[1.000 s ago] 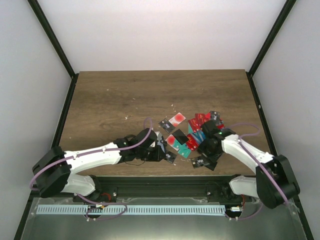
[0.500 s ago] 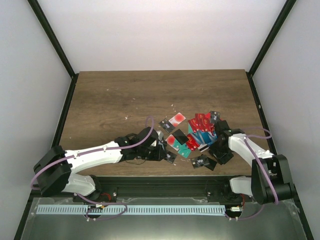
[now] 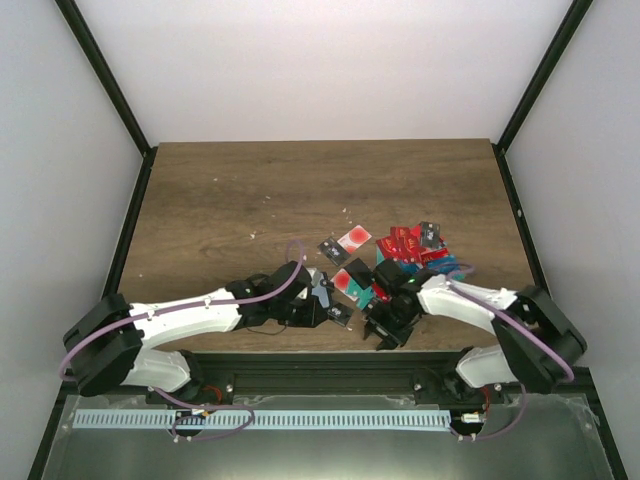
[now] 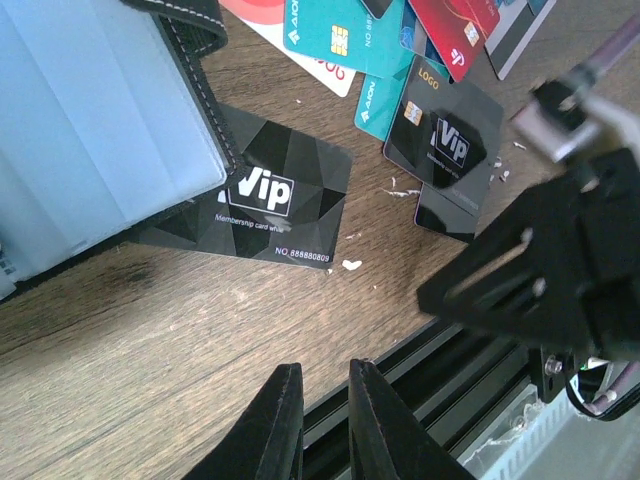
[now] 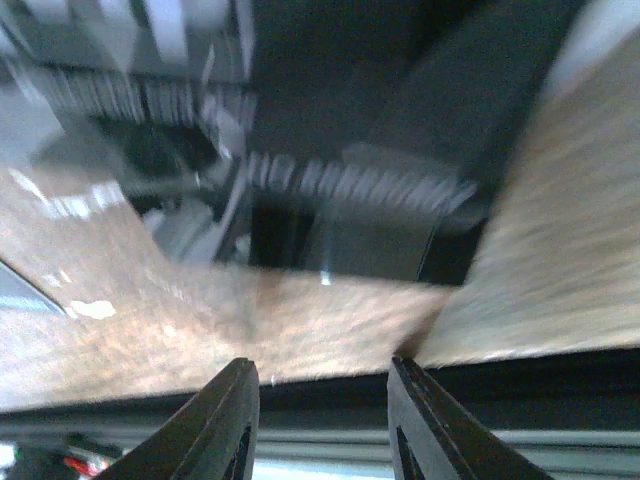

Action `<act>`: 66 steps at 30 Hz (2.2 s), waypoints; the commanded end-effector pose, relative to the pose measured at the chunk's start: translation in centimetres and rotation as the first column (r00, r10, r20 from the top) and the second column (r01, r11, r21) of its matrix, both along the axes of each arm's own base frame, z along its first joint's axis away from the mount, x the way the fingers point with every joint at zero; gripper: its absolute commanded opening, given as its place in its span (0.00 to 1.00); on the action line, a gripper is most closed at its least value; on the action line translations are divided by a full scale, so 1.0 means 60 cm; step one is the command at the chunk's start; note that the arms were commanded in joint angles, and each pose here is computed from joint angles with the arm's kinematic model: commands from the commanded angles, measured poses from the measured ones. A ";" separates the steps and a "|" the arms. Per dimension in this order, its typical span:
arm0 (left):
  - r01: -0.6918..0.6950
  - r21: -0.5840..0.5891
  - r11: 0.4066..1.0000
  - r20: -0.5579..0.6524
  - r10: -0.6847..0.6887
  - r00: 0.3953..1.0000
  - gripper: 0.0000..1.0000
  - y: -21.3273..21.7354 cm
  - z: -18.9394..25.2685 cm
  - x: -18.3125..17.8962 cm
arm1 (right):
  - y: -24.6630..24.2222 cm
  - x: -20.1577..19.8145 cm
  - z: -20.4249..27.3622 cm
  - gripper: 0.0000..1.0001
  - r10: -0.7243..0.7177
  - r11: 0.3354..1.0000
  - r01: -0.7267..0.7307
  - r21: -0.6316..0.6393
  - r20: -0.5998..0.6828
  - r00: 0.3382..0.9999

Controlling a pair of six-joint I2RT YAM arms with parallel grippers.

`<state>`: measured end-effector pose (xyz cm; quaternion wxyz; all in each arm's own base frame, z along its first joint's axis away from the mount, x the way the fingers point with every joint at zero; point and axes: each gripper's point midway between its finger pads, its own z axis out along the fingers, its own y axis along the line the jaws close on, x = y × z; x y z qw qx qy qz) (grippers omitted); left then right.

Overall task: Put the credit cards into the card holder
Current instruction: Move the credit card to the corner of the board, then pick up the credit card at the corner of the board.

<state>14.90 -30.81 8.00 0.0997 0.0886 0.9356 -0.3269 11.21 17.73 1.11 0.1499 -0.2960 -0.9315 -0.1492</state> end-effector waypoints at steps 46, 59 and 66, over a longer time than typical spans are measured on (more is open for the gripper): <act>-0.032 -0.023 0.999 0.028 0.032 0.999 0.16 0.008 0.019 0.011 | 0.004 -0.020 -0.080 0.29 0.295 0.946 -0.295 -0.134 -0.021 0.955; 0.141 -0.077 0.987 -0.023 -0.143 0.989 0.16 -0.073 0.018 0.003 | -0.021 0.050 0.011 0.52 0.326 0.941 -0.298 -0.162 0.184 0.927; 0.241 -0.103 0.965 -0.057 -0.247 0.967 0.16 -0.131 0.008 -0.010 | -0.055 0.003 0.014 0.71 0.318 0.946 -0.301 -0.119 0.160 0.935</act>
